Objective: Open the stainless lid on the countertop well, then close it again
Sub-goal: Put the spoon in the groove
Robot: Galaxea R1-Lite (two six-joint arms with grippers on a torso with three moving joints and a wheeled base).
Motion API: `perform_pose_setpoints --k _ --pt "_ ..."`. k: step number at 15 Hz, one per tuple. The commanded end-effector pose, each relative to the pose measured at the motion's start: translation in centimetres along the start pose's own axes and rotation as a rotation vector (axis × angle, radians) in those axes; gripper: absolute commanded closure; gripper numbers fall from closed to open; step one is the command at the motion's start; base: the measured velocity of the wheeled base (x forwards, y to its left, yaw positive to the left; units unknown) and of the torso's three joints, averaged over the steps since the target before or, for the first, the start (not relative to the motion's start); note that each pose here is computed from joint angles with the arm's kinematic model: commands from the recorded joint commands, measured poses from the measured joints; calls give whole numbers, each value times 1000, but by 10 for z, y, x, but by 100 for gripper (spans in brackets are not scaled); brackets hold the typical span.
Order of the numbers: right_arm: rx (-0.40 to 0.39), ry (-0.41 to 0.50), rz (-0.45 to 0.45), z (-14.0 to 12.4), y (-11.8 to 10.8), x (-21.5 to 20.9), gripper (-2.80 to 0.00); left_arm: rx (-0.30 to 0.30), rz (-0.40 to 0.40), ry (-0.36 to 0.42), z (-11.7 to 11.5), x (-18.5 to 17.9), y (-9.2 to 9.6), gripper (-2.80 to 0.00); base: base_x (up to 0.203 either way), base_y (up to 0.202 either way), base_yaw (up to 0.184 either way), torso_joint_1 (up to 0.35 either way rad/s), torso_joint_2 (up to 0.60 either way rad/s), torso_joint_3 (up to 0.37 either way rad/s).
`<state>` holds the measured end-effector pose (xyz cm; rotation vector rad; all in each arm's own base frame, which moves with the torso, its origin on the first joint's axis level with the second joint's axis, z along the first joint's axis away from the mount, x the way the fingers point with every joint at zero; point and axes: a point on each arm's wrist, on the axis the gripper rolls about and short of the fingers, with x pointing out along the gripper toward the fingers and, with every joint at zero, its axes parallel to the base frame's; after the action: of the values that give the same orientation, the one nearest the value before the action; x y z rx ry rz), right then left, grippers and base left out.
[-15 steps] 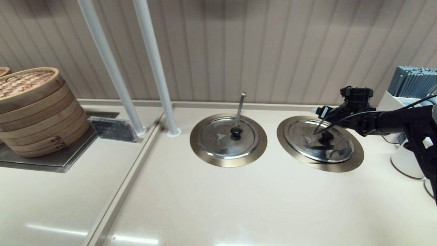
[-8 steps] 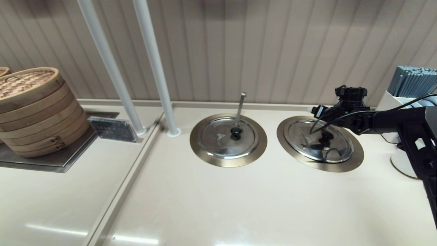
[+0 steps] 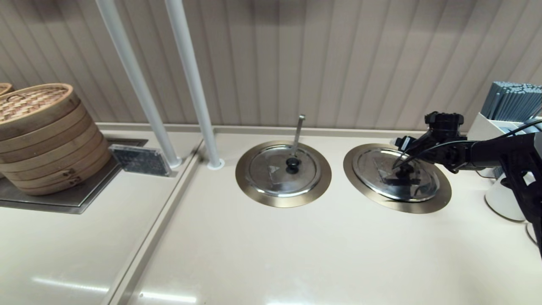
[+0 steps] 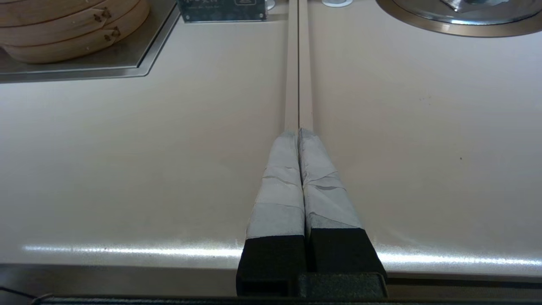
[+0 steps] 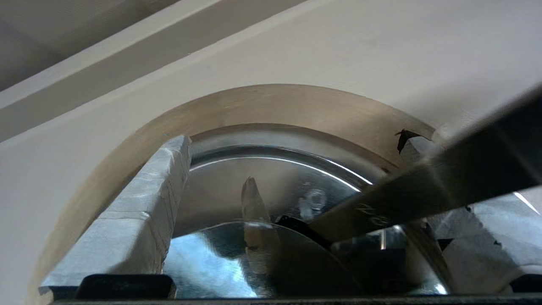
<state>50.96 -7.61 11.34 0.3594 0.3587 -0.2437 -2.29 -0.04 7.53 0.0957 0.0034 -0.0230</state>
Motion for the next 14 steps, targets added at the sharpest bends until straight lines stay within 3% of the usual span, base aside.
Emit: perform_pose_setpoints --k 1,8,14 --pt "9 3 -17 5 -8 -9 -280 1 0 0 0 0 0 0 0 0 0 0 0 0" --pt "4 29 -19 10 -4 -40 -280 1 0 0 0 0 0 0 0 0 0 0 0 0" --pt "-1 52 -14 19 -2 -103 -280 1 0 0 0 0 0 0 0 0 0 0 0 0"
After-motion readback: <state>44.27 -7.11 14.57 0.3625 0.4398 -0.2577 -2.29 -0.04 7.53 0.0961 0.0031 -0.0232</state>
